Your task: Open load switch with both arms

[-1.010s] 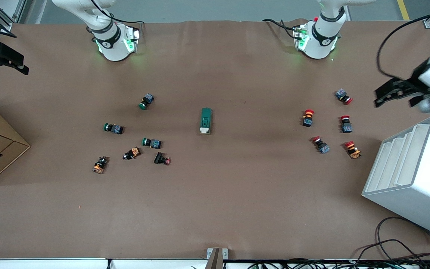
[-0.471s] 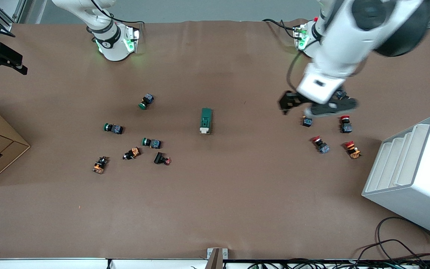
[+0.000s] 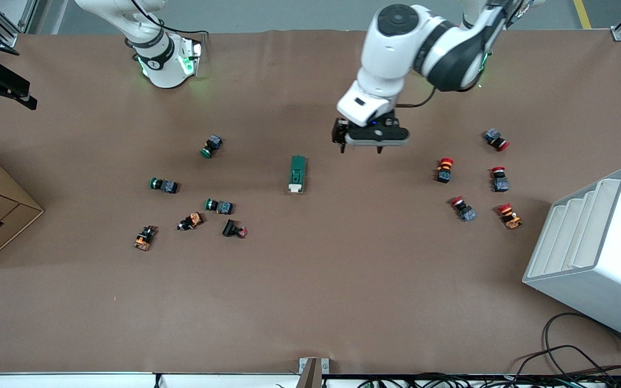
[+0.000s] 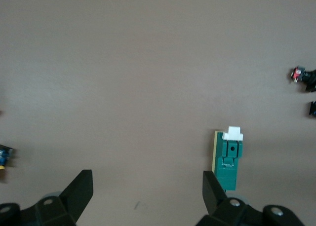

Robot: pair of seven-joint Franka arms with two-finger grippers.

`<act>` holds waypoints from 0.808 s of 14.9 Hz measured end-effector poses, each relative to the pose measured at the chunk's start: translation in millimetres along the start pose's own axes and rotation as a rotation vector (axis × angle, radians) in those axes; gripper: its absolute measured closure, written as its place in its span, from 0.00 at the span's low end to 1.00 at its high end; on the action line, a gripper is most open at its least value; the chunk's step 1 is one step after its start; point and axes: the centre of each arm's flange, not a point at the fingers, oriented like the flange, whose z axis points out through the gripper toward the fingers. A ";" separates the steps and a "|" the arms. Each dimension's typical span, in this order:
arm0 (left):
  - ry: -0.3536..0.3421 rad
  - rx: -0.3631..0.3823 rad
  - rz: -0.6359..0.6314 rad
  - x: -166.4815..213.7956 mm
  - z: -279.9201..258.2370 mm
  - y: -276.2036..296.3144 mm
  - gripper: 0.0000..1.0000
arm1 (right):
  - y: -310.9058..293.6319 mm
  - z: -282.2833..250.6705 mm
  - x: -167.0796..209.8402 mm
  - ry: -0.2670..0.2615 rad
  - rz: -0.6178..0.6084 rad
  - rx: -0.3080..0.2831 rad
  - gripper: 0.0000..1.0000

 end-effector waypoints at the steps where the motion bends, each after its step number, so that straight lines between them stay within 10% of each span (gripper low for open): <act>1: 0.017 0.016 0.003 -16.5 8.5 13.9 0.02 | 1.0 2.8 4.5 0.006 0.001 -0.001 0.00; 12: 0.264 0.048 -0.006 -172.3 126.5 111.5 0.02 | -2.1 79.0 80.7 0.000 -0.010 -0.011 0.00</act>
